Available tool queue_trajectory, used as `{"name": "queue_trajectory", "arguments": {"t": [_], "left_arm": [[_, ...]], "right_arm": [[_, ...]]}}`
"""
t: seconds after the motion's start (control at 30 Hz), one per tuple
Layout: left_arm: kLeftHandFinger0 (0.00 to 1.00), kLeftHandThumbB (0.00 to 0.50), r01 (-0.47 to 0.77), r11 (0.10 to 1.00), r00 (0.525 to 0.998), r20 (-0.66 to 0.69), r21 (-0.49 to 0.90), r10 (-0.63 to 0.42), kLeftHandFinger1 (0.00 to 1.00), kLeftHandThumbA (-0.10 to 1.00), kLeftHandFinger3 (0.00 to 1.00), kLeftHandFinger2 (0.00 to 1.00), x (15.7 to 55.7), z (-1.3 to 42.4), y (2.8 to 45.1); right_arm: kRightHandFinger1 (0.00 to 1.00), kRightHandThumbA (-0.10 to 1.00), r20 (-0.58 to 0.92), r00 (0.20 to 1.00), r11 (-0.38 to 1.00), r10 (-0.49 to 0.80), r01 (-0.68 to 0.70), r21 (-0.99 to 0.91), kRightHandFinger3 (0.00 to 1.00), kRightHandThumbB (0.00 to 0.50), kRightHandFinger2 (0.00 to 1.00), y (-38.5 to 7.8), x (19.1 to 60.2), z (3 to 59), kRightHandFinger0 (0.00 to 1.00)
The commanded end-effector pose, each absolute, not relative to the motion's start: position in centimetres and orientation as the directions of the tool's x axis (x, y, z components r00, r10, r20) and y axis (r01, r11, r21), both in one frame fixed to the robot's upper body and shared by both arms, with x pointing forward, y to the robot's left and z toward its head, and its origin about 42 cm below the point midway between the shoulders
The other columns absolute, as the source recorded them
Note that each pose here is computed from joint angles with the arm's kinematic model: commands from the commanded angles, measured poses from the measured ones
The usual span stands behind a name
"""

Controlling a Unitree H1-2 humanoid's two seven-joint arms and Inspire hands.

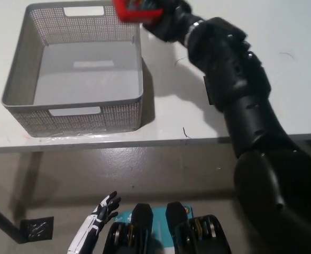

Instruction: Use the right hand to pick up a multimeter on the right side and put it into a container on the left side

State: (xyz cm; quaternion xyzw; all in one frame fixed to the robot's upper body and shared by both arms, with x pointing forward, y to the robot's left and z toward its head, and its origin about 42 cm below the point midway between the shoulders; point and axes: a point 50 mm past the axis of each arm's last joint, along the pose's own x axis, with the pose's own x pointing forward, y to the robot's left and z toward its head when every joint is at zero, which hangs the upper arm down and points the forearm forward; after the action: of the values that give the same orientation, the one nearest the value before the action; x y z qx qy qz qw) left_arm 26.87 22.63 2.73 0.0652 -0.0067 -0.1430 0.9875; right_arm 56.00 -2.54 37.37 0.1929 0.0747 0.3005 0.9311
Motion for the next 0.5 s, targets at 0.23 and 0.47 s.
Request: {"name": "queue_trajectory", "arguments": {"t": [0.23, 0.47], "left_arm": [[1.00, 0.225, 0.317, 0.939, 0.946, 0.024, 0.133, -0.323, 1.00, 1.00, 1.00, 1.00, 26.4, 3.0, 21.9], [1.00, 0.234, 0.342, 0.919, 0.936, 0.017, 0.194, -0.352, 1.00, 1.00, 1.00, 1.00, 26.6, 3.2, 22.1]], "right_arm": [[0.38, -0.10, 0.111, 0.860, 0.698, 0.498, -0.321, -0.640, 0.71, 0.176, 0.77, 5.9, 54.1, 39.0, 0.00], [0.48, -0.10, 0.083, 0.879, 0.620, 0.469, -0.261, -0.740, 0.72, 0.185, 0.86, 5.1, 54.3, 35.8, 0.03]]}}
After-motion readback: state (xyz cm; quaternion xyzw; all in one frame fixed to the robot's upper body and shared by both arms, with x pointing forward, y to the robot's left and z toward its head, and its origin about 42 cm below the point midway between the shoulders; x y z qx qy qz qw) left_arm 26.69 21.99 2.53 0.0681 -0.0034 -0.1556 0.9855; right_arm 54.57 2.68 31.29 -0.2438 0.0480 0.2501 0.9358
